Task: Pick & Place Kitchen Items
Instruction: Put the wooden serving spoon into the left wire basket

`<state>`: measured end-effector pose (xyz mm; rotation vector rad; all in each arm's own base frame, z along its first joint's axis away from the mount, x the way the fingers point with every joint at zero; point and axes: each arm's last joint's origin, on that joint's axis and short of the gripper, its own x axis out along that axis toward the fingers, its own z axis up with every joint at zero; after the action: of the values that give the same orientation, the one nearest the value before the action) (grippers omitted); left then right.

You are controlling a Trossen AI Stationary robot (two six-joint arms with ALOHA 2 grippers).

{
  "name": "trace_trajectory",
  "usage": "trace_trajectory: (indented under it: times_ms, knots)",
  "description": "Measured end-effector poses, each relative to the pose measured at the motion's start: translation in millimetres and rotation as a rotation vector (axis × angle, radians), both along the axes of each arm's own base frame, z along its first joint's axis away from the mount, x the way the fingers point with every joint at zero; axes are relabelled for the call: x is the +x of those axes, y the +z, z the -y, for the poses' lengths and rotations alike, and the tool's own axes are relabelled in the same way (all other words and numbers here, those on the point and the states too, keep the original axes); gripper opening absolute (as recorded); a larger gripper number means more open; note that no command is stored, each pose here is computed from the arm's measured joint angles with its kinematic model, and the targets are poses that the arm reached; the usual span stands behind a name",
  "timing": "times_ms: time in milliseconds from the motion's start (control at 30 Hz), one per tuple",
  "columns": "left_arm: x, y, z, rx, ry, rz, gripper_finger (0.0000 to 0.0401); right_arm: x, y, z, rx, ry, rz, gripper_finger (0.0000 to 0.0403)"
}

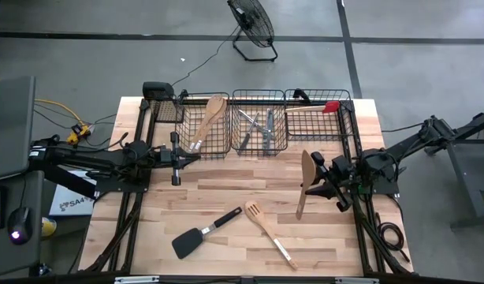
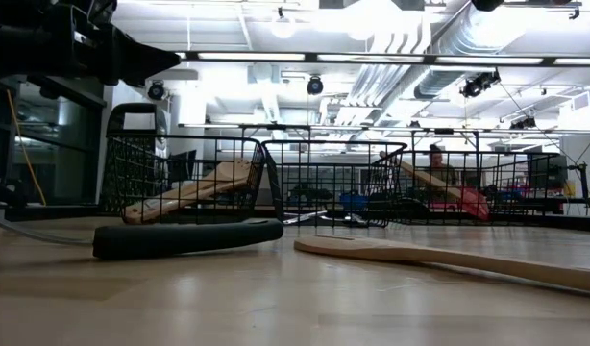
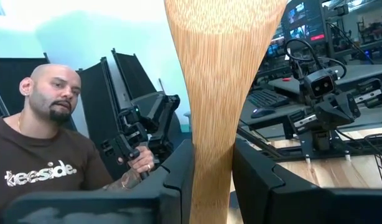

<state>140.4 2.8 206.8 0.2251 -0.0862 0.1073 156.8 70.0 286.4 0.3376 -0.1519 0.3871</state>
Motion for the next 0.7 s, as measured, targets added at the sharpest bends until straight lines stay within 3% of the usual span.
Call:
trace_trajectory:
  times_ms: [367, 700]
  knots:
    - [0, 0, 0, 0.005, 0.000, -0.003, 0.0001, 4, -2, 5, 0.052, -0.101, -0.040, 0.0079]
    - [0, 1, 0, -0.010, -0.006, 0.012, 0.0001, 30, -21, 17, 0.067, -0.295, -0.145, 0.0079]
